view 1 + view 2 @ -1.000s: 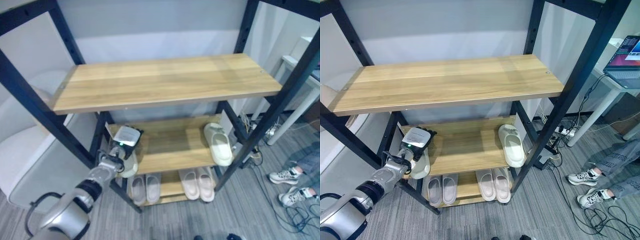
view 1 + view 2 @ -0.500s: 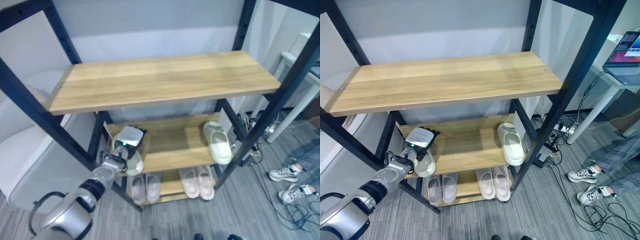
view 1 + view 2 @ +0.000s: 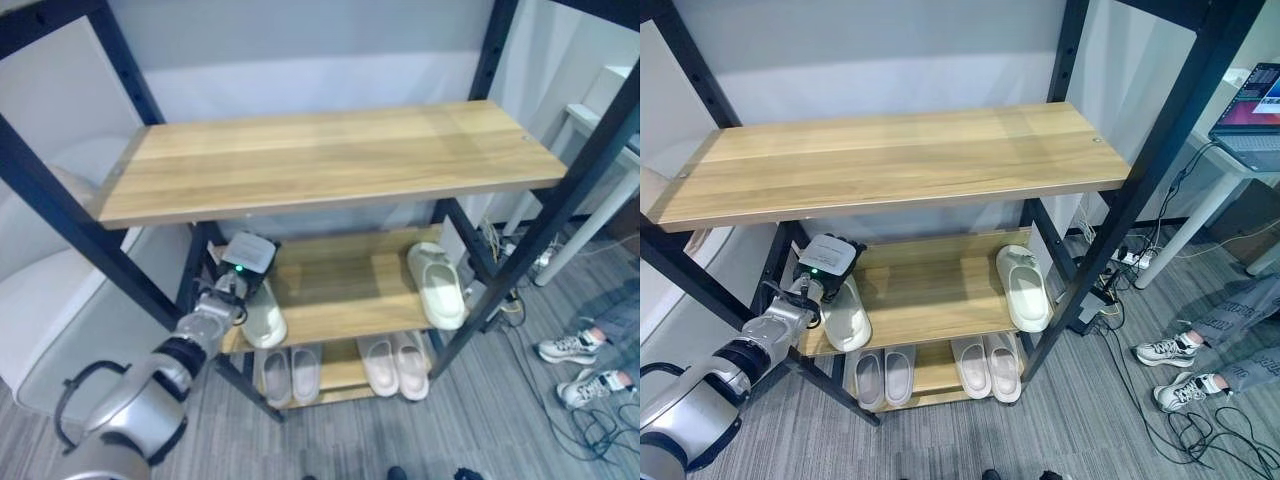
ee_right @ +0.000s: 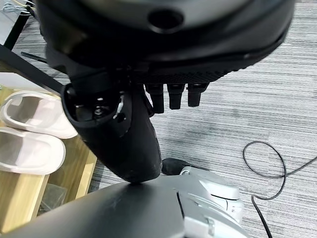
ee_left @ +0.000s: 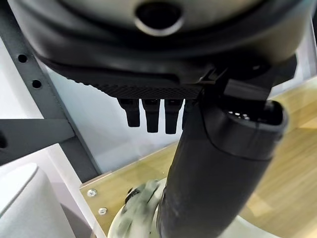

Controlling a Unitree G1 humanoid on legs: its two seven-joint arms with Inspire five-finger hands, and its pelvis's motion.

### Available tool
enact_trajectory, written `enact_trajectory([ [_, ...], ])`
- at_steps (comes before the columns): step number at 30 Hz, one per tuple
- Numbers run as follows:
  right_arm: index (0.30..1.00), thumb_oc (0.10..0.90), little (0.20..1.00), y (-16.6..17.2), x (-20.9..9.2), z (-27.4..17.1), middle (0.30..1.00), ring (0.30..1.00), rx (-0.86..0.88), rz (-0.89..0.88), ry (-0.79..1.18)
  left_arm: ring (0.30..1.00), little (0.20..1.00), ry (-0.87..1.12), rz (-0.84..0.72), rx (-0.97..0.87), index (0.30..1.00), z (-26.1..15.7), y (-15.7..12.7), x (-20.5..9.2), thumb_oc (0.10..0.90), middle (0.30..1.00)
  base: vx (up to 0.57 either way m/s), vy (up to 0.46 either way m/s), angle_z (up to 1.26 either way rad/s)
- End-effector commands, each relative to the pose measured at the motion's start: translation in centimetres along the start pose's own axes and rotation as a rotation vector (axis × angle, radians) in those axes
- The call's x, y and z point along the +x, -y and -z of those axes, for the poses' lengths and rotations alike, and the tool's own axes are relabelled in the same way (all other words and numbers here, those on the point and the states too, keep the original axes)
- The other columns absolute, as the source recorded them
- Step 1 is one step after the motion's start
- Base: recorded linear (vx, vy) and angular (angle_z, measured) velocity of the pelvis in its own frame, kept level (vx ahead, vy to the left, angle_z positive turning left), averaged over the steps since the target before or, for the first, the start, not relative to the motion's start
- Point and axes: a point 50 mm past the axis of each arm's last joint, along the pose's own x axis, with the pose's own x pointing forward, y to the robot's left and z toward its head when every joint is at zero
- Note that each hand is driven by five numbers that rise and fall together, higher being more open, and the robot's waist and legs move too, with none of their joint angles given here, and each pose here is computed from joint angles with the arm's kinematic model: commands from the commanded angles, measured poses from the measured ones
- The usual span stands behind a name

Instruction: Arrange the slippers neatly on the shoe rack.

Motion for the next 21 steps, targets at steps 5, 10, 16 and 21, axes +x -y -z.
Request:
enact_trajectory([
  [5, 0.9, 0.8, 0.9, -0.7, -0.1, -0.1, 0.9, 0.9, -0.054, -0.06, 0.009, 0.3, 0.3, -0.146, -0.195, -0.021, 0.3, 3.3, -7.9, 3.3, 0.4, 0.3, 0.0, 0.0, 0.0],
  [10, 0.9, 0.8, 0.9, -0.7, -0.1, -0.1, 0.9, 0.9, -0.049, -0.056, 0.009, 0.3, 0.3, -0.102, -0.201, -0.022, 0.3, 2.3, -7.8, 3.3, 0.4, 0.3, 0.0, 0.0, 0.0],
  [16, 0.9, 0.8, 0.9, -0.4, 0.0, -0.1, 0.9, 0.9, -0.034, -0.039, 0.007, 0.3, 0.3, 0.167, -0.445, -0.036, 0.3, -3.1, -13.3, 3.0, 0.4, 0.3, 0.0, 0.0, 0.0],
  [21, 0.9, 0.8, 0.9, -0.2, 0.0, -0.2, 0.9, 0.9, -0.03, -0.028, 0.015, 0.3, 0.3, 0.353, -0.634, -0.069, 0.3, -7.3, -17.2, 1.8, 0.4, 0.3, 0.0, 0.0, 0.0],
])
